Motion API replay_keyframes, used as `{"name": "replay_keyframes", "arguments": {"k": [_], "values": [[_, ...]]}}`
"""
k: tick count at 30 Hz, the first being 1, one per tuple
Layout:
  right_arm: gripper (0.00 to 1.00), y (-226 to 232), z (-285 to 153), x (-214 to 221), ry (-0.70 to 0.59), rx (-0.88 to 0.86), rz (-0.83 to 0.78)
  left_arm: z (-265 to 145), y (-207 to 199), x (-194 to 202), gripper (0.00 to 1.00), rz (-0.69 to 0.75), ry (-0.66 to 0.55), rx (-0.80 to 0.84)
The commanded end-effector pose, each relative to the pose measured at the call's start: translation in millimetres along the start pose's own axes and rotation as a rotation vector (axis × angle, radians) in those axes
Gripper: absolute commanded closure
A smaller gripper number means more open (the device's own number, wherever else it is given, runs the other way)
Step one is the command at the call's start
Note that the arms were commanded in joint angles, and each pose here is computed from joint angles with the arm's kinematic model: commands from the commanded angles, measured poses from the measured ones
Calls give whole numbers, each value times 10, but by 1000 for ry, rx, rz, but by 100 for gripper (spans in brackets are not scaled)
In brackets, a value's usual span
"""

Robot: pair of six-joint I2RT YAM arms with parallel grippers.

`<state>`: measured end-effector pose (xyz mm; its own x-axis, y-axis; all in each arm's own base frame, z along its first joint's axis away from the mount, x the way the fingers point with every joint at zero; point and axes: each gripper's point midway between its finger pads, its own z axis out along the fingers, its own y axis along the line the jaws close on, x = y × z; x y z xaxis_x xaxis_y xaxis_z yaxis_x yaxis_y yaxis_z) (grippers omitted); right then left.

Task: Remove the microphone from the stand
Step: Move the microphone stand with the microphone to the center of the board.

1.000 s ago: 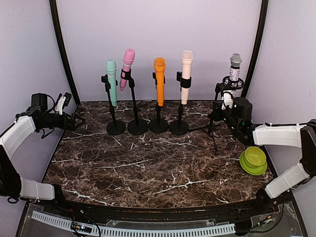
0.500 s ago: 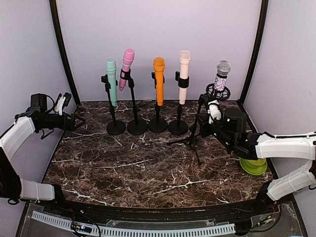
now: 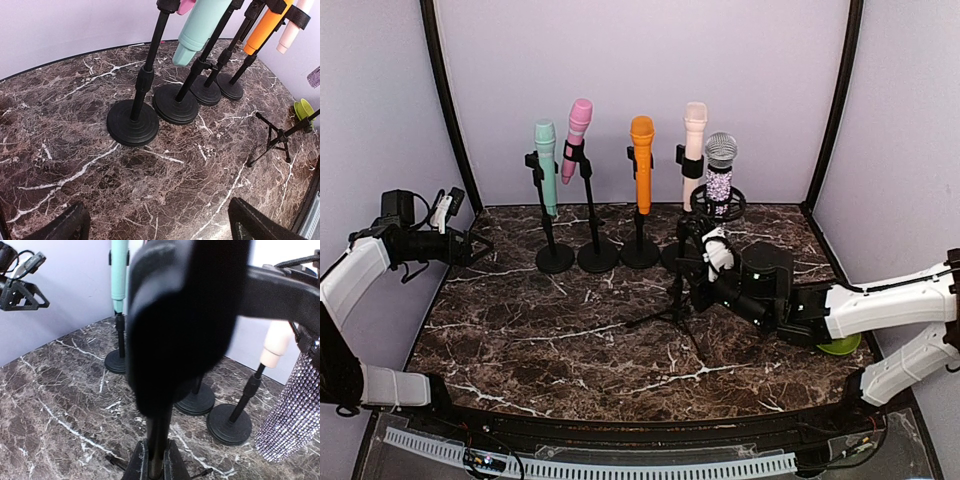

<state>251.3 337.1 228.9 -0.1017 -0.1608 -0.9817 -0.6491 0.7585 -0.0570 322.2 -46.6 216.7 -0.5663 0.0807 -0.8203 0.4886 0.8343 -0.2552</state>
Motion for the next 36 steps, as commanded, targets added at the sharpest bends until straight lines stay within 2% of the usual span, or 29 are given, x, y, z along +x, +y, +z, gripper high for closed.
{"name": "replay_keyframes", "arguments": {"k": [1, 8, 13, 14, 15, 16, 17, 21, 24, 28, 31, 36], "values": [[100, 318, 42, -493, -158, -60, 11, -63, -156, 7, 1, 19, -11, 55], [100, 587, 121, -535, -194, -122, -5, -93, -225, 0, 1, 40, -15, 81], [100, 745, 150, -423, -172, -160, -11, -107, -291, 10, 1, 45, -17, 112], [92, 760, 139, -389, -161, -161, -9, -112, -311, 14, 1, 50, -18, 121], [68, 758, 128, -354, -151, -159, -6, -122, -339, 15, 1, 59, -19, 133], [54, 752, 104, -335, -148, -159, 4, -129, -365, 19, 1, 63, -20, 145], [45, 740, 78, -312, -143, -161, 14, -139, -387, 16, 1, 69, -23, 154], [21, 677, -33, -298, -114, -161, 47, -171, -457, 6, 1, 75, -30, 181], [11, 660, -133, -359, -75, -176, 43, -188, -478, 0, 1, 81, -32, 185], [10, 591, -294, -393, 17, -182, 58, -216, -496, -10, 1, 94, -30, 182], [12, 480, -487, -487, 61, -173, 94, -258, -543, -61, 1, 108, -41, 193], [19, 164, -854, -902, 23, -111, 151, -337, -677, -157, 1, 122, -66, 248]]}}
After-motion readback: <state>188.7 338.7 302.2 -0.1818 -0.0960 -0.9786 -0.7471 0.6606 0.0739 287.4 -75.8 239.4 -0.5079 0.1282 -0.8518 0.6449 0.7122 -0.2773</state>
